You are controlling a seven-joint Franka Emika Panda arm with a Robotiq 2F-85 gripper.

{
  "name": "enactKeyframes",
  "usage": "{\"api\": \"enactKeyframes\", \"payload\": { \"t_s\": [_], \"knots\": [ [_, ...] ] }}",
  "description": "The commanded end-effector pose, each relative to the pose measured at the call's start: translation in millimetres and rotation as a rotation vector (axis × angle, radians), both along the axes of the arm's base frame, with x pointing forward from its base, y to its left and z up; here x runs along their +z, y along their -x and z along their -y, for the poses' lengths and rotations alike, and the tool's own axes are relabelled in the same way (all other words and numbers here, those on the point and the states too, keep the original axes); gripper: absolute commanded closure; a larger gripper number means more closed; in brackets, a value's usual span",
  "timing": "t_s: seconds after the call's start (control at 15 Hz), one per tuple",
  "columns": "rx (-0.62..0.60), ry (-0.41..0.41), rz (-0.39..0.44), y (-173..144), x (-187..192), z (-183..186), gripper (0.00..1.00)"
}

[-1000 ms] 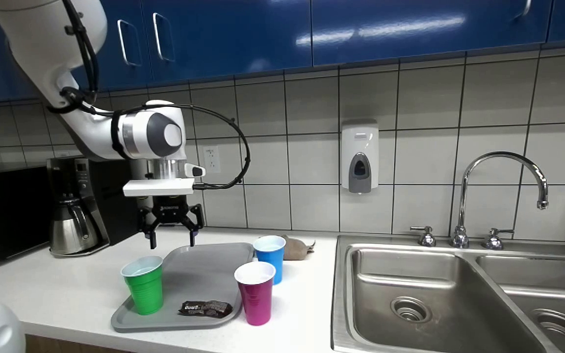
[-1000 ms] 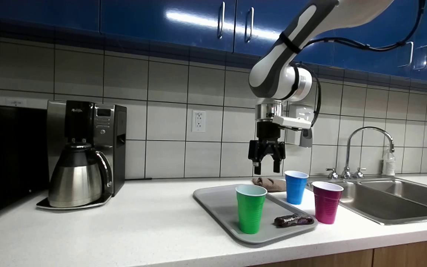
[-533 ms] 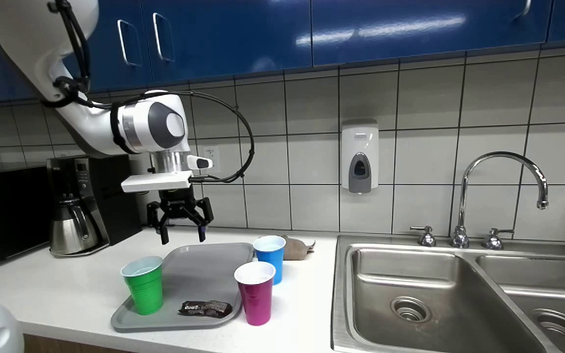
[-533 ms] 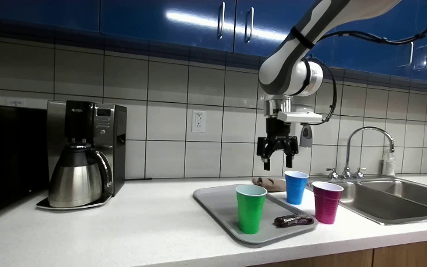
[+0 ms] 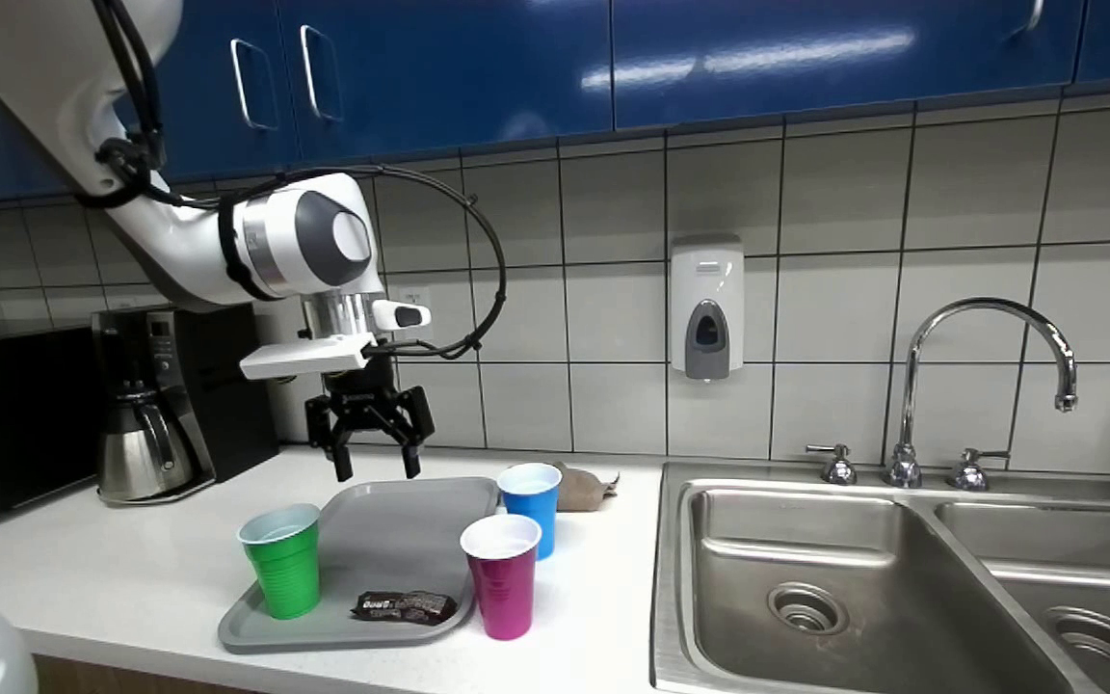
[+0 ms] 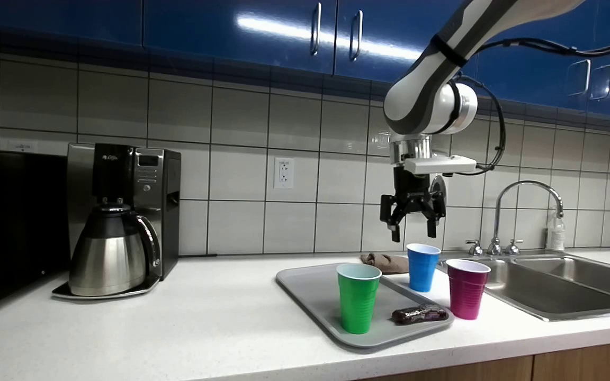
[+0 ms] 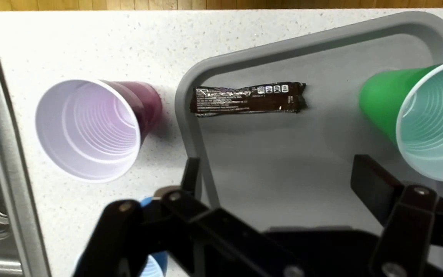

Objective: Pick the cups and place them on the tray

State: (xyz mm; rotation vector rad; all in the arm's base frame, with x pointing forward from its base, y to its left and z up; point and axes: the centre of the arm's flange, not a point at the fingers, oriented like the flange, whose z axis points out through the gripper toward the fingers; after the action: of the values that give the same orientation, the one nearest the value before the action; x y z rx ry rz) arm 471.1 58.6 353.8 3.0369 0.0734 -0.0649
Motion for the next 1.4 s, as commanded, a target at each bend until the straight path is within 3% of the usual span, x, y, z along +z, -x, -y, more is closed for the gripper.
{"api": "enactKeyframes", "payload": {
  "t_s": [0.0, 1.33],
  "knots": [
    [-0.100, 0.042, 0.013, 5.7, 2.2, 22.2, 0.00],
    [-0.323, 0.115, -0.018, -26.5, -70.7, 84.3, 0.00]
  ]
}}
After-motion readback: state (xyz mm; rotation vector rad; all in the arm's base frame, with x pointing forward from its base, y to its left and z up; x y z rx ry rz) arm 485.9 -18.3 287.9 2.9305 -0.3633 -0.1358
